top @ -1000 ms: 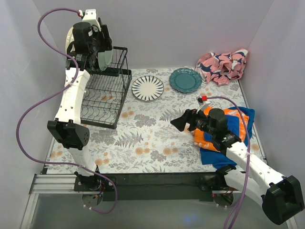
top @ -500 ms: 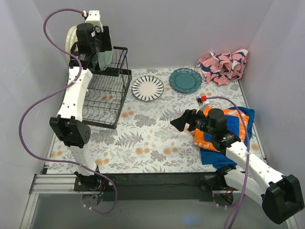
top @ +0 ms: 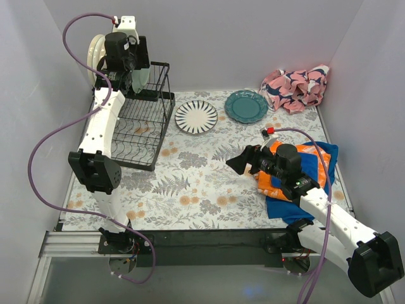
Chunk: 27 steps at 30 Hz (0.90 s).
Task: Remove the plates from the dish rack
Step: Unload the plate from the dish rack.
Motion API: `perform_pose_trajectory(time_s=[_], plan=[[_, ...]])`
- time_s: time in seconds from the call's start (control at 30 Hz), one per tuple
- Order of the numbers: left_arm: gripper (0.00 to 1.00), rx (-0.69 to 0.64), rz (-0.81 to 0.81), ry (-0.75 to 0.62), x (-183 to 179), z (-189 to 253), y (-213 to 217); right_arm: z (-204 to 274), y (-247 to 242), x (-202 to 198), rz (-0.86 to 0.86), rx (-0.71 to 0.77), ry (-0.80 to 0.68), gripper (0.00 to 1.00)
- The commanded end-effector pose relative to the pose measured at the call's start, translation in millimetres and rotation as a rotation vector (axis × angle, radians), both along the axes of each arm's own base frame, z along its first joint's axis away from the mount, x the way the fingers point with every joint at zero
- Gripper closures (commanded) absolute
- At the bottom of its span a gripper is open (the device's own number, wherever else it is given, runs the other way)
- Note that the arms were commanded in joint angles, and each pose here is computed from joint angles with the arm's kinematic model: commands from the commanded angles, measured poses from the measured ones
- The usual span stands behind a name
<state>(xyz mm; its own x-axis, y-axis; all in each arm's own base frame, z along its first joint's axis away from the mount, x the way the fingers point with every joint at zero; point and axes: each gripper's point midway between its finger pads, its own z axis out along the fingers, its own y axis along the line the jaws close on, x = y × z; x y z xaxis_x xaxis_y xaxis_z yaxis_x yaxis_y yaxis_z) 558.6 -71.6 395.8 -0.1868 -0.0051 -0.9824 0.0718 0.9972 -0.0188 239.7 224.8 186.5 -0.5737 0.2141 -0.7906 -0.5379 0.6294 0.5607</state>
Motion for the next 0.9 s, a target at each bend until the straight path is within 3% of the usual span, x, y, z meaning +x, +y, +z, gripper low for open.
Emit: perform_pose_trajectory(time_s=[0.0, 0.87], plan=[[0.50, -0.007, -0.082, 0.033, -3.3, -13.1, -19.6, 9.8, 4.3, 1.1, 0.020, 0.015, -0.055, 0.05], [0.52, -0.151, -0.138, 0.145, -11.8, -39.3, -41.2, 16.9, 5.7, -1.0, 0.015, 0.020, -0.081, 0.06]])
